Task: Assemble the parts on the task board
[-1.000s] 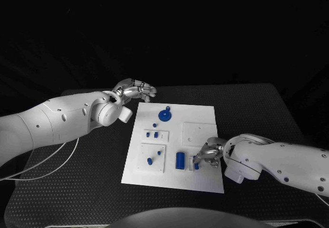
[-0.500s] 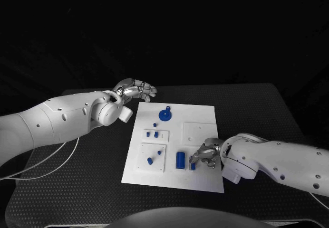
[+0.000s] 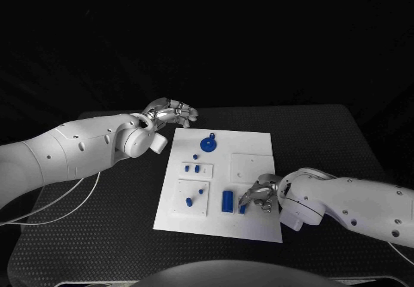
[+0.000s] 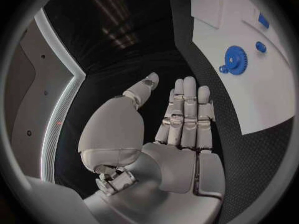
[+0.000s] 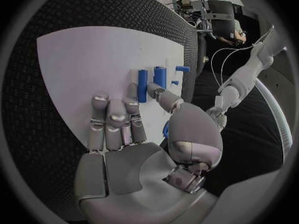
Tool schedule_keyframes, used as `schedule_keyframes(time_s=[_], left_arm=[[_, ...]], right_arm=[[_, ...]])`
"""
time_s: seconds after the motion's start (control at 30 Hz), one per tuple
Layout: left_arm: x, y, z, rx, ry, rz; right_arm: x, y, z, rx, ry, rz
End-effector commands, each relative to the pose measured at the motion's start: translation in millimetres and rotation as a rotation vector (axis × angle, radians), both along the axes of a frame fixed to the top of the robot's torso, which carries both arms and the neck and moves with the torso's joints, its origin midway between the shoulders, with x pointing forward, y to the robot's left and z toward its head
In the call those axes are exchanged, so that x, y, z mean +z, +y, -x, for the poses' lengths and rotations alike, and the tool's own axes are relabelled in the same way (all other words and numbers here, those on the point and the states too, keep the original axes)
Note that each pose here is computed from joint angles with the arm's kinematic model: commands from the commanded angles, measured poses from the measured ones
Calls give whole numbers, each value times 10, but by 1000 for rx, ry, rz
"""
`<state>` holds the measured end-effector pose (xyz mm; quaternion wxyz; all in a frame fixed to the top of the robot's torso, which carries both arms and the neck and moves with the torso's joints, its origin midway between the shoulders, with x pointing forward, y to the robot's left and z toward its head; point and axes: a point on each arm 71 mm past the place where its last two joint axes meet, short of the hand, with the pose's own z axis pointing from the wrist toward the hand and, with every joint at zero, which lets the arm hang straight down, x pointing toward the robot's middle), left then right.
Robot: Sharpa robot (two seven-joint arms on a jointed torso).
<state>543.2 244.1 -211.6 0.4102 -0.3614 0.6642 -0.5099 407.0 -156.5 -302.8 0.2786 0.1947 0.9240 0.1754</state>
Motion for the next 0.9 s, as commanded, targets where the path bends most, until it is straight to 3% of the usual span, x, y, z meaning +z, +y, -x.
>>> schedule_keyframes(time_s=[0.03,0.9], left_arm=[[10,-23,6,-18,-2,5],[8,-13,8,-17,0,4]], right_arm=[[-23,35,22,28,5,0],[-45,92,45,74,-20,6]])
